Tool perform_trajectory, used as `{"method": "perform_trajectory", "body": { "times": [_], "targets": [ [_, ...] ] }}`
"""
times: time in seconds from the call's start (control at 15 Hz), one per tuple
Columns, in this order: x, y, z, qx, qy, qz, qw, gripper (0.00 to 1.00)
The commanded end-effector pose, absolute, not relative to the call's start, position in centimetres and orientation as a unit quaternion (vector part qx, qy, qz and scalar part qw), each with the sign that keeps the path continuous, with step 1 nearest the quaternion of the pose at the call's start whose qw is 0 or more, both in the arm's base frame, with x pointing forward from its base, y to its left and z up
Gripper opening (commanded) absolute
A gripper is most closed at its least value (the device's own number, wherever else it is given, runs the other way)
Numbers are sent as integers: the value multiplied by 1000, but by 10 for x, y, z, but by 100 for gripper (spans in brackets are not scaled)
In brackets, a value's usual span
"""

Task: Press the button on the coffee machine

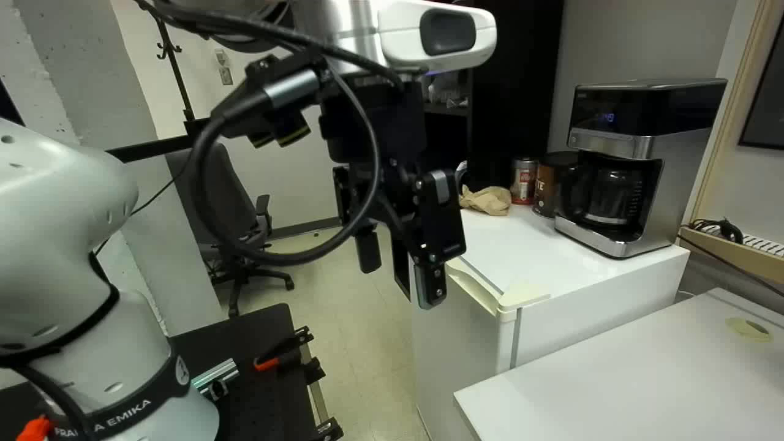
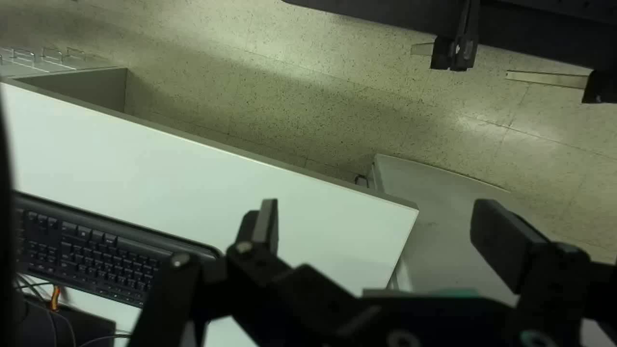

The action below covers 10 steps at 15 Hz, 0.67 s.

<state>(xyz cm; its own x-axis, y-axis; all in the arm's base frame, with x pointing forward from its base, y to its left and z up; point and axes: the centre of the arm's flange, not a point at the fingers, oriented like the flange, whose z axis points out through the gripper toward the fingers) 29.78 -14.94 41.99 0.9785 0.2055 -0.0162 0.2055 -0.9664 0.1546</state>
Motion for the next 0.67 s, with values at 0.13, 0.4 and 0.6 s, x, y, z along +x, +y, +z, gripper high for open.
{"method": "perform_trajectory", "body": {
  "times": [0.13,0.4,0.6],
  "targets": [
    [298,-149,420,992,104,0,78,100],
    [298,-149,420,992,104,0,78,100],
    [309,-146,423,989,117,4,87,100]
  ]
}}
